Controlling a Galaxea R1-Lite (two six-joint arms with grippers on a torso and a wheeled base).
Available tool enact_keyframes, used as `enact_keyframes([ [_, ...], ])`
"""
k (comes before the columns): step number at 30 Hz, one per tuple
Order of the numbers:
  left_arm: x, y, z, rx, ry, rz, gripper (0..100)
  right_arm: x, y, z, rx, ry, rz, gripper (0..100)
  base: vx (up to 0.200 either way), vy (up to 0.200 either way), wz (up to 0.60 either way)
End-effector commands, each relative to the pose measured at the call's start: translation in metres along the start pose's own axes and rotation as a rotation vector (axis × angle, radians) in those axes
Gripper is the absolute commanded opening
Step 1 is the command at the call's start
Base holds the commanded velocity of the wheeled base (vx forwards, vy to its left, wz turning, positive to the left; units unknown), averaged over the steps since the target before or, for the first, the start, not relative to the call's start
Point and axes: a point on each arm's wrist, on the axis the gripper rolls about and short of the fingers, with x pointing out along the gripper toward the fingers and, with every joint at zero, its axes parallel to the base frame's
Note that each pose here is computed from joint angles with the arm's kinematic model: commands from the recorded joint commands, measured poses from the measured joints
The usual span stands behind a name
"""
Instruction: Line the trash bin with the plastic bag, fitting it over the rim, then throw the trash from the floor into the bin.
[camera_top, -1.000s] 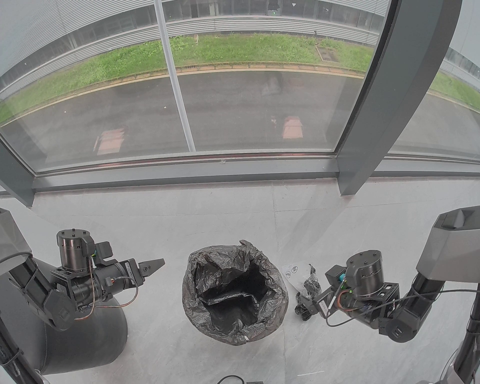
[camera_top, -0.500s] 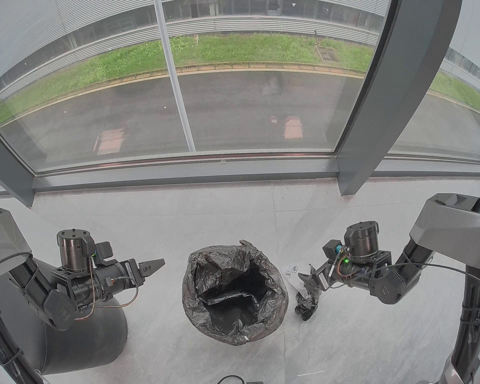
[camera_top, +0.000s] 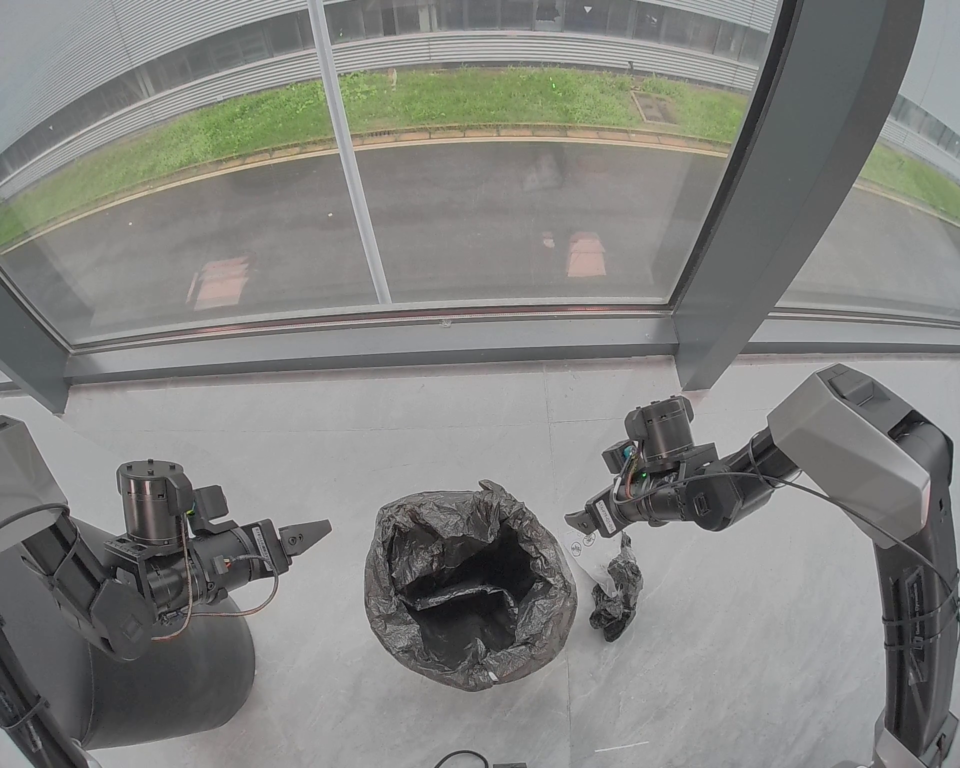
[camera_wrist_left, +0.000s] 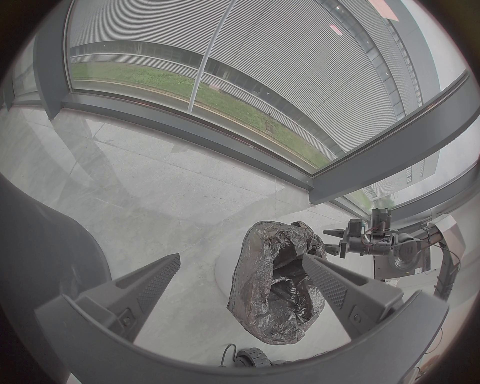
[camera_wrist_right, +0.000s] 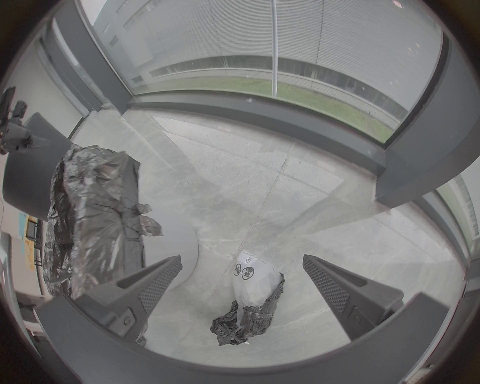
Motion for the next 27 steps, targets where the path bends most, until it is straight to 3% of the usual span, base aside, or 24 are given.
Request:
enact_keyframes([
  [1,0.003,0.001,-0.002,-0.003,0.012,0.004,100,0.031,-0.003,-0.006,0.057,0.063,0.003,100,0.000,0.000,0.00],
  [13,0.006,0.004,-0.004,-0.009,0.020,0.011,100,0.040,0.000,0.021,0.271,0.091,-0.052,100,0.000,0.000,0.00],
  [19,0.008,0.006,-0.005,-0.011,0.025,0.016,100,0.050,0.000,0.015,0.296,0.179,-0.164,100,0.000,0.000,0.00],
  [27,0.010,0.007,-0.006,-0.006,0.002,0.007,100,0.054,-0.001,0.016,0.300,0.180,-0.148,100,0.000,0.000,0.00],
])
